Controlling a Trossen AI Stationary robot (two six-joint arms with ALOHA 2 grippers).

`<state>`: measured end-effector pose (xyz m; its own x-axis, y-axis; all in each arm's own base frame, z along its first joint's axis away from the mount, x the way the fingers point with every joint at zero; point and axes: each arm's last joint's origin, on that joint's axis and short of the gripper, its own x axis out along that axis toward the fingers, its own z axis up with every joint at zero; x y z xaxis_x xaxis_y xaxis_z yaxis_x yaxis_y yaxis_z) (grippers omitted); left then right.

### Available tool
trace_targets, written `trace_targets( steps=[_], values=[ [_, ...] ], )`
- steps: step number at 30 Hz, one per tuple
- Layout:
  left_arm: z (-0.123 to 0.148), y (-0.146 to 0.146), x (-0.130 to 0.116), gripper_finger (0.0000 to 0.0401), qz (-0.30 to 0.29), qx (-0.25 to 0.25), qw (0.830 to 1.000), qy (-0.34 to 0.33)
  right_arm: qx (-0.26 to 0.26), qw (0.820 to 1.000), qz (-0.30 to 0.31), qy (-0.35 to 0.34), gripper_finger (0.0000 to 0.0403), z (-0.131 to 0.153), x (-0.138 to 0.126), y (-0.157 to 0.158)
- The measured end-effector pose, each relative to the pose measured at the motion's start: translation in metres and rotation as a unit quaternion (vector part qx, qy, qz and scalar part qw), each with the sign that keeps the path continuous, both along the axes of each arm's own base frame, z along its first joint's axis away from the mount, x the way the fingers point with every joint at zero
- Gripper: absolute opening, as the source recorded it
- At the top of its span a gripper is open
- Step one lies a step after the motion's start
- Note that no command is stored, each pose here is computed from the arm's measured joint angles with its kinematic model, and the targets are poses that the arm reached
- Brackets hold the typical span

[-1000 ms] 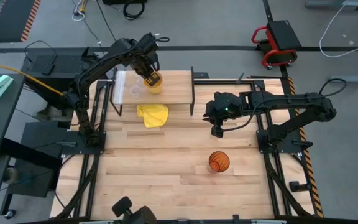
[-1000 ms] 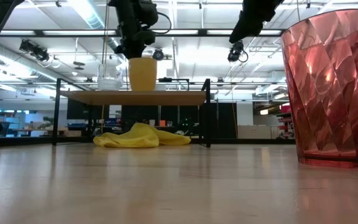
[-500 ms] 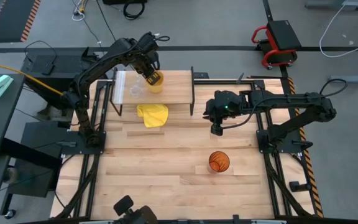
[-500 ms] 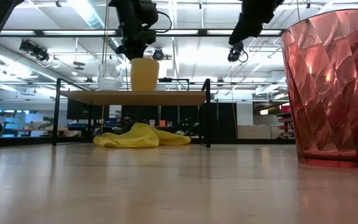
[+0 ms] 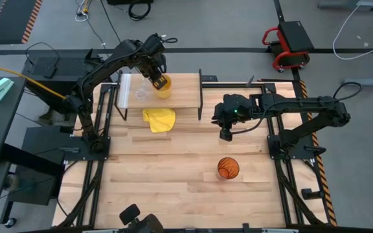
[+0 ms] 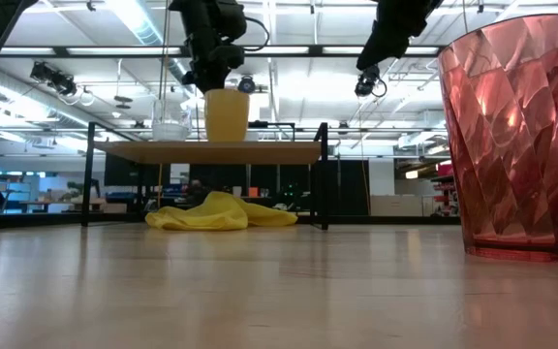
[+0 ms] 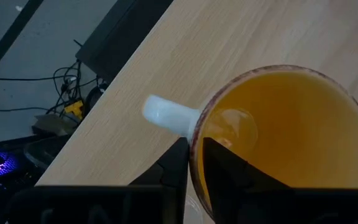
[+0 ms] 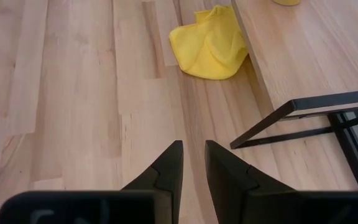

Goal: Stack small to large cups/mugs on shelf
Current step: Put the yellow mug on the shelf, then put the orange cup on the shelf

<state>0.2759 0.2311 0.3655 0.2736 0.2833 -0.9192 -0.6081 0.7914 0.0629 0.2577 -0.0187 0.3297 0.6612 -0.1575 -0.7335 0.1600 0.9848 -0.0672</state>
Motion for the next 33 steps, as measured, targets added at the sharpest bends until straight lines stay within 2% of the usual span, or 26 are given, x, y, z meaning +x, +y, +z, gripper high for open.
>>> trace_targets(
  steps=[21,33],
  values=[
    [0.001,0.0,-0.001,0.0103,0.005,0.006,1.0,0.004,-0.001,1.0,0.002,0.001,0.0075,0.0,0.0,0.0],
    [0.034,-0.004,-0.005,0.0107,0.035,0.027,0.998,-0.046,-0.002,1.0,0.003,0.001,0.0075,0.0,0.0,0.0]
  ],
)
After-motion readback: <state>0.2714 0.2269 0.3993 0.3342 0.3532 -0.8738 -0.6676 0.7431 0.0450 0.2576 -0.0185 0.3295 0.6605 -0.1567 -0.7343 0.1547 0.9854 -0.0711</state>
